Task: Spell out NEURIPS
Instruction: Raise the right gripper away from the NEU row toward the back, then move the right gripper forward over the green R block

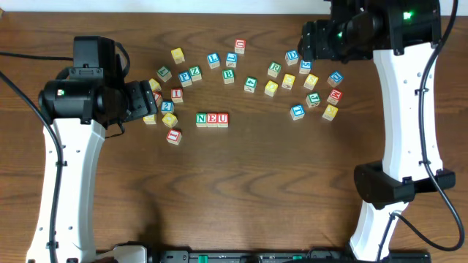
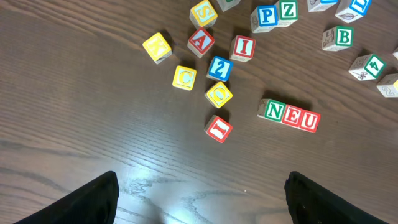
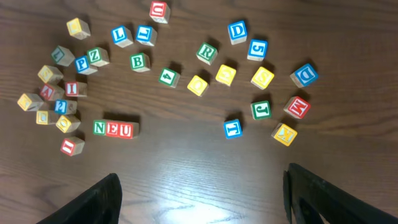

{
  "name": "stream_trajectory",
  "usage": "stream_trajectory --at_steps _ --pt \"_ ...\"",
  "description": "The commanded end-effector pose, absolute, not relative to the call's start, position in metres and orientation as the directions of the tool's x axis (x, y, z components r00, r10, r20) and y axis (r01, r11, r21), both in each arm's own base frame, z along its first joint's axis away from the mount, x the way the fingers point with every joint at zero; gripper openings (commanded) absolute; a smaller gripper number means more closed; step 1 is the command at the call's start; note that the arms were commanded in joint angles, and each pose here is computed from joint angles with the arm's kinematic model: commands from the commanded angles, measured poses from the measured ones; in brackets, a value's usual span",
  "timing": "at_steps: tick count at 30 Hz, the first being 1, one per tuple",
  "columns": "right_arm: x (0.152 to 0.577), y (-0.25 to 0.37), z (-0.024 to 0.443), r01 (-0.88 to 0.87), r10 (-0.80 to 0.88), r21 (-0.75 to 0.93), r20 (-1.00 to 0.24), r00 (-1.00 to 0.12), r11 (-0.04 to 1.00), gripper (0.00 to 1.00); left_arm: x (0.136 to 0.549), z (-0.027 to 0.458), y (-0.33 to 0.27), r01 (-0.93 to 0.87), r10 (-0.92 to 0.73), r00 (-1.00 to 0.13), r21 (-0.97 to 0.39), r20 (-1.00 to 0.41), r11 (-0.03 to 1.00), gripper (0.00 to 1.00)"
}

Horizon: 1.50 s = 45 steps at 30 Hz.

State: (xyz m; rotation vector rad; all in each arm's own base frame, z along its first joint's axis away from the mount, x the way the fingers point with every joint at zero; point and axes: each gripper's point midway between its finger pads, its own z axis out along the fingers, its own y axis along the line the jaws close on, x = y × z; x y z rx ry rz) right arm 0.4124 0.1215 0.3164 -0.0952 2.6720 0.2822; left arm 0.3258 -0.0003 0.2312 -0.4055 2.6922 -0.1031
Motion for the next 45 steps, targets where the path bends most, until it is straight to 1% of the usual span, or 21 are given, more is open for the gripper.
stream_trajectory --at_steps 1,14,21,27,45 --pt "0.418 0.12 0.305 -0.115 -0.033 0.168 -0.425 -0.905 0.979 0.8 0.327 0.24 0.001 -0.278 -0.312 -0.857 -0.142 -0.41 0.95 0.84" --pt "0.435 0.125 0.301 -0.103 -0.009 0.183 -0.455 -0.89 0.978 0.83 0.336 0.237 0.001 -0.276 -0.311 -0.853 -0.144 -0.419 0.95 0.84" --pt "0.443 0.127 0.288 -0.113 -0.026 0.172 -0.44 -0.898 0.979 0.88 0.342 0.225 0.002 -0.277 -0.307 -0.867 -0.133 -0.392 0.952 0.85" --pt "0.446 0.128 0.28 -0.111 -0.029 0.17 -0.424 -0.905 0.979 0.88 0.349 0.226 0.002 -0.261 -0.292 -0.864 -0.132 -0.41 0.956 0.85" --pt "0.449 0.145 0.283 -0.148 -0.054 0.175 -0.452 -0.89 0.973 0.86 0.355 0.229 0.002 -0.255 -0.29 -0.853 -0.137 -0.434 0.957 0.85"
